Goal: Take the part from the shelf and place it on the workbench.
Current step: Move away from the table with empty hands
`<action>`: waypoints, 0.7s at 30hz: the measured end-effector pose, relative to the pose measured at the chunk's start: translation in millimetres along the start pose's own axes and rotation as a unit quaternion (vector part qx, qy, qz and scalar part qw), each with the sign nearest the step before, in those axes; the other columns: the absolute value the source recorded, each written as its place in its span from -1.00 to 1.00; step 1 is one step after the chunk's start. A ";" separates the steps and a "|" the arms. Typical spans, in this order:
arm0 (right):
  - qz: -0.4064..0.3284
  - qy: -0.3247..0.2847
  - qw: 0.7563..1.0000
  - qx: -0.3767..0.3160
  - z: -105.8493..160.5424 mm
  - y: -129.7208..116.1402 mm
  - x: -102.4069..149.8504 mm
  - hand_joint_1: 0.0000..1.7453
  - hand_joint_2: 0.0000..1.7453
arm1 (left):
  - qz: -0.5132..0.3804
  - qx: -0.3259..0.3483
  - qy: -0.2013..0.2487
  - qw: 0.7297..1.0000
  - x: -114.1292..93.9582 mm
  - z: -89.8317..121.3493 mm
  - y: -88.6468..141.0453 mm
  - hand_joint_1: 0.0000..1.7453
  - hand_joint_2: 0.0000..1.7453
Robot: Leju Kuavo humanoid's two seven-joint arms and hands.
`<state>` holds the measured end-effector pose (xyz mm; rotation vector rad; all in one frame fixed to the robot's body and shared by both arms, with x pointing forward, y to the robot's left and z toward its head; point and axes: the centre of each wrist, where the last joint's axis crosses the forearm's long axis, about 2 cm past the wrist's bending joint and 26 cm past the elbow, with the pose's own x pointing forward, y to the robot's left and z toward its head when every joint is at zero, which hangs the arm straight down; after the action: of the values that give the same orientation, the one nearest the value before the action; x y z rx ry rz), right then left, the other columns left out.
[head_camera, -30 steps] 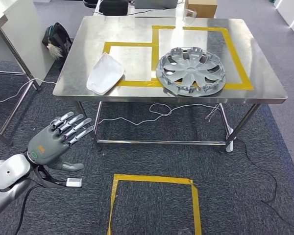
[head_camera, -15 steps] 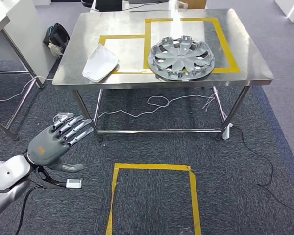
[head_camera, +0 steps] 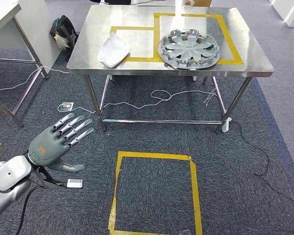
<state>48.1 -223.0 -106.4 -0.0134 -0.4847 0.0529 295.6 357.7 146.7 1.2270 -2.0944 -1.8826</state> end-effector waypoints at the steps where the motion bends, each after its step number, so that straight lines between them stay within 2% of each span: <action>1: 0.000 0.000 1.000 0.000 -0.1 0.0 0.3 -1.00 -1.00 | 0.000 -0.001 0.000 1.000 0.4 0.1 -0.3 -1.00 -1.00; 21: 0.000 -0.001 1.000 0.001 0.0 0.1 -0.1 -1.00 -1.00 | -0.007 -0.006 0.006 1.000 -3.7 3.7 -0.5 -1.00 -1.00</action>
<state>48.1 -223.0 -106.4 -0.0112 -0.4859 0.0527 296.4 362.8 147.0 1.2511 -2.0720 -1.8859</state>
